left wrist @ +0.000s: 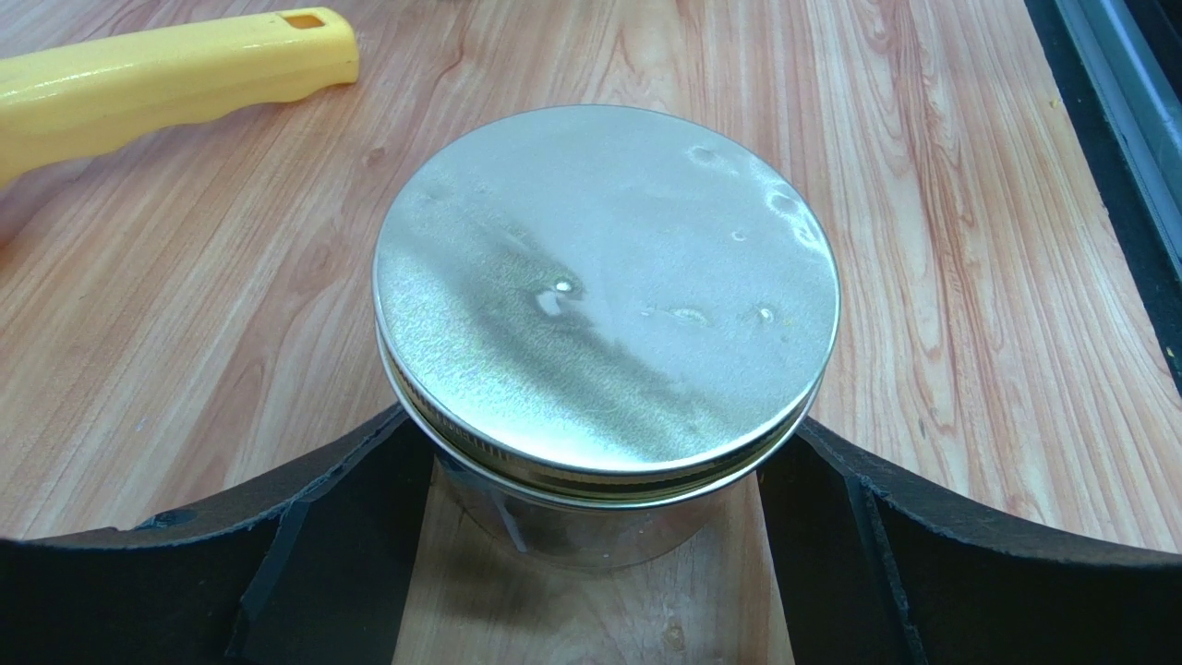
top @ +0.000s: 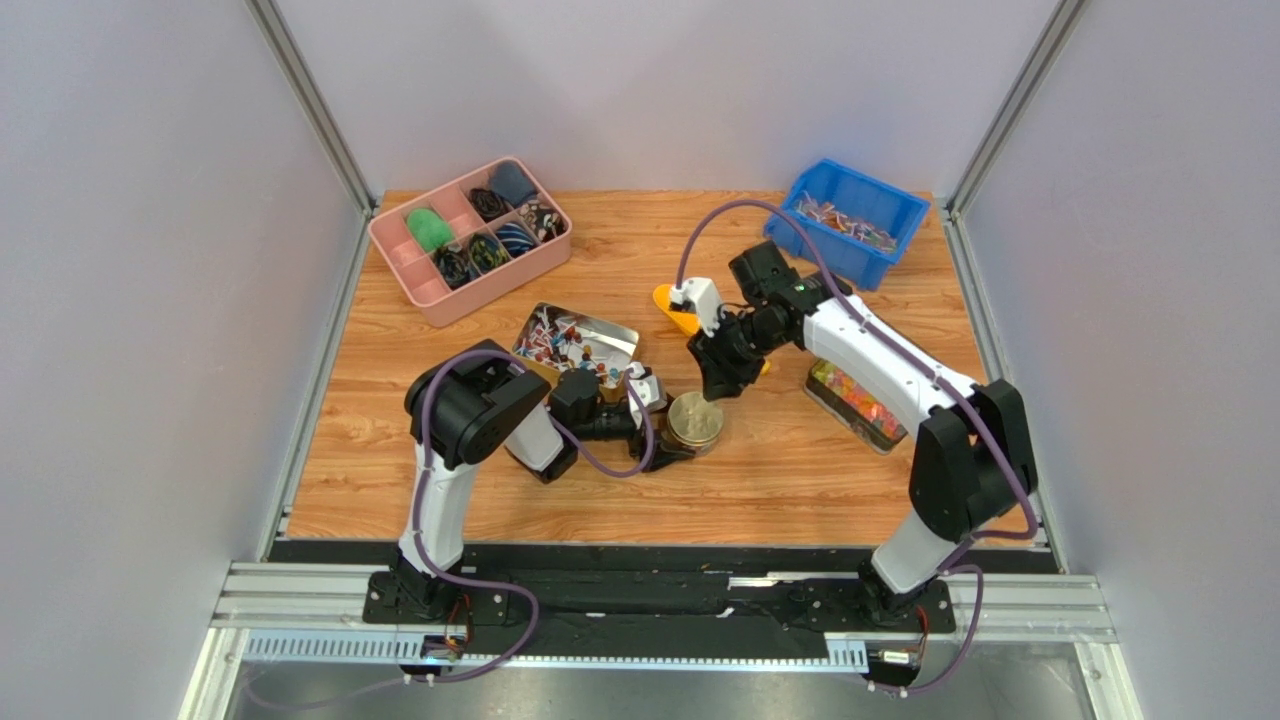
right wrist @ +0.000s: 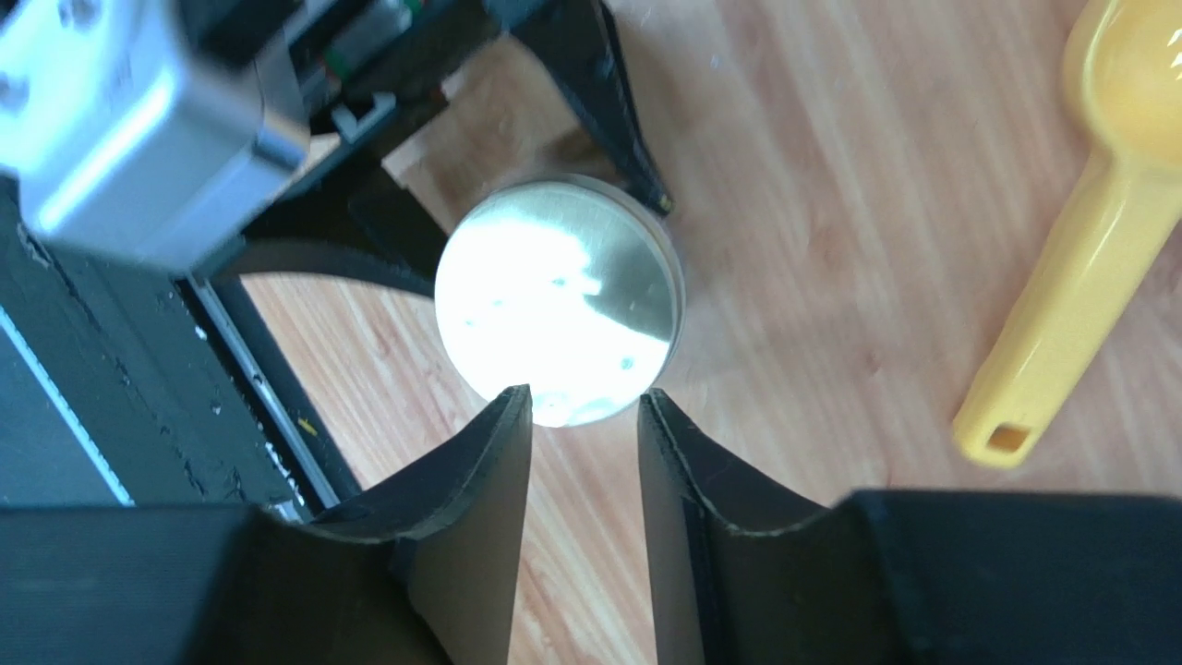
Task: Pack the candies
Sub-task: Screw the bottle lid onto the packing bottle.
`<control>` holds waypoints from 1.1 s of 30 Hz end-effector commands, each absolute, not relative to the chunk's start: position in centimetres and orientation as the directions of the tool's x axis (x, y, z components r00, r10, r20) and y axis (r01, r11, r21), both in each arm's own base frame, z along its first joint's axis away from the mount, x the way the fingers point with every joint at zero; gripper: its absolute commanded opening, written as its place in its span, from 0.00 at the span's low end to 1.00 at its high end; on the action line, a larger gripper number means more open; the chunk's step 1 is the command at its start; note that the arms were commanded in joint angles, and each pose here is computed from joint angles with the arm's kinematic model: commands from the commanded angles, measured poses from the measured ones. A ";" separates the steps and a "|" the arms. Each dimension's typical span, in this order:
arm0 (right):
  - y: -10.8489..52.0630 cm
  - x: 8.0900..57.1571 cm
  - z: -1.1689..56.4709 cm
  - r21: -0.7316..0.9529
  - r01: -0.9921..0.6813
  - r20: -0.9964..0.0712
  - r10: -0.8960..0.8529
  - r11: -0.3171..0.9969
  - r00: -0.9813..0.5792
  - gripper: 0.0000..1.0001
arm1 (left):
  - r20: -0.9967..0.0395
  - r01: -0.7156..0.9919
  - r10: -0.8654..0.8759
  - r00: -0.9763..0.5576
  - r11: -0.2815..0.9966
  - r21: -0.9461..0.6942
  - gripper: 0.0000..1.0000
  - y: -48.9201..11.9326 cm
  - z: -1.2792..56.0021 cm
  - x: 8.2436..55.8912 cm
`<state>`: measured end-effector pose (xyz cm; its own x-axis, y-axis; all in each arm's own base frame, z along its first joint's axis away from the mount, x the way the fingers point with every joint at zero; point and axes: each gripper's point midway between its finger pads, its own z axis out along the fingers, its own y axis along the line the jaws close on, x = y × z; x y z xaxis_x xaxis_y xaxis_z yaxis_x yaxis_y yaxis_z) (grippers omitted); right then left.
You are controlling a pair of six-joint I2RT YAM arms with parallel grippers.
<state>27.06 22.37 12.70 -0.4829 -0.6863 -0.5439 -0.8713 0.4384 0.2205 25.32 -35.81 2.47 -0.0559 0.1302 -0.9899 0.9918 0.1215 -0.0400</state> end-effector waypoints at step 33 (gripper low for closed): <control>23.4 27.3 9.3 0.275 -0.876 -0.489 -0.727 0.397 -0.483 0.34 | -0.997 0.988 0.039 0.071 0.135 0.075 0.58 -36.6 5.8 26.8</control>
